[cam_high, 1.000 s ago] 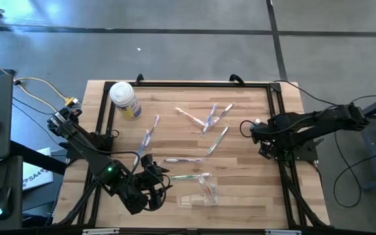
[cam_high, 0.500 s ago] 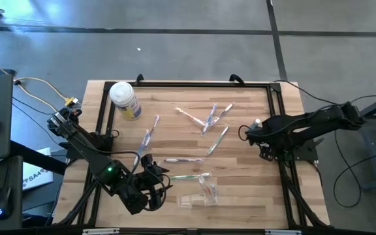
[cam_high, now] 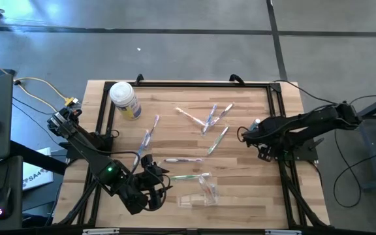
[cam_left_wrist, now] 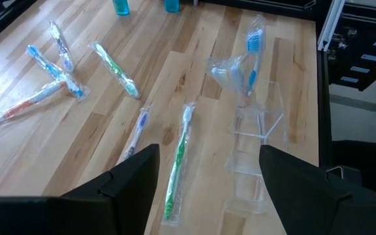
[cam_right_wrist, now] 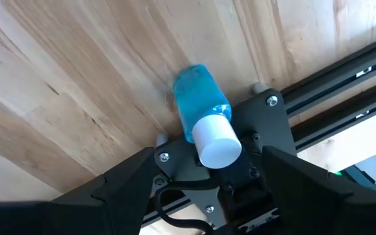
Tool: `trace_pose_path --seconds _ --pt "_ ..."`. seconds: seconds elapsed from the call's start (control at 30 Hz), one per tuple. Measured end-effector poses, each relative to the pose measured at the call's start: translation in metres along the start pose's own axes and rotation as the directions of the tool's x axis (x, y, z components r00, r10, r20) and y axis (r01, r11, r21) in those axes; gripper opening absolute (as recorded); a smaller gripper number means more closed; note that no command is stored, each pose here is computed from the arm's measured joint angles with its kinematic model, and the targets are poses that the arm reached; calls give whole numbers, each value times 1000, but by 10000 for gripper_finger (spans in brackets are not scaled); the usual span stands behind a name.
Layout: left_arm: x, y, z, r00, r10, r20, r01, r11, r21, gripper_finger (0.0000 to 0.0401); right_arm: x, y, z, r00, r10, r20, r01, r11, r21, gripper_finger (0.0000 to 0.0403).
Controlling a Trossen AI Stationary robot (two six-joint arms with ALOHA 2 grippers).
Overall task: Pick & Place toothbrushing station
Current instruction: Put the bottom right mouthwash into the transparent bin
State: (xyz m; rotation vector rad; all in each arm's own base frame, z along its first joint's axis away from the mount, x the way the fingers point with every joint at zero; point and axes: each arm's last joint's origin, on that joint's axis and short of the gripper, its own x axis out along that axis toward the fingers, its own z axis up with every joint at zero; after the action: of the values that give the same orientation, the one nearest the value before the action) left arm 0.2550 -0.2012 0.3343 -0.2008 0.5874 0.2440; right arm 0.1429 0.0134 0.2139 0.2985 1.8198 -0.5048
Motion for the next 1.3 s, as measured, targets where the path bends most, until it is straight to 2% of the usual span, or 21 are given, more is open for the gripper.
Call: trace_pose_path --seconds 0.6,0.8,1.3 --pt "0 0 0 1000 -1 -1 1 1000 -4 261 0 -6 5 1000 17 3 -17 994 106 274" --pt "0 0 0 1000 -11 -11 11 1000 -6 261 1 -11 8 1000 23 -3 -22 988 155 259" --pt "0 -1 -1 1000 -18 -19 18 1000 -18 261 0 -11 8 998 51 -20 -48 987 153 254"
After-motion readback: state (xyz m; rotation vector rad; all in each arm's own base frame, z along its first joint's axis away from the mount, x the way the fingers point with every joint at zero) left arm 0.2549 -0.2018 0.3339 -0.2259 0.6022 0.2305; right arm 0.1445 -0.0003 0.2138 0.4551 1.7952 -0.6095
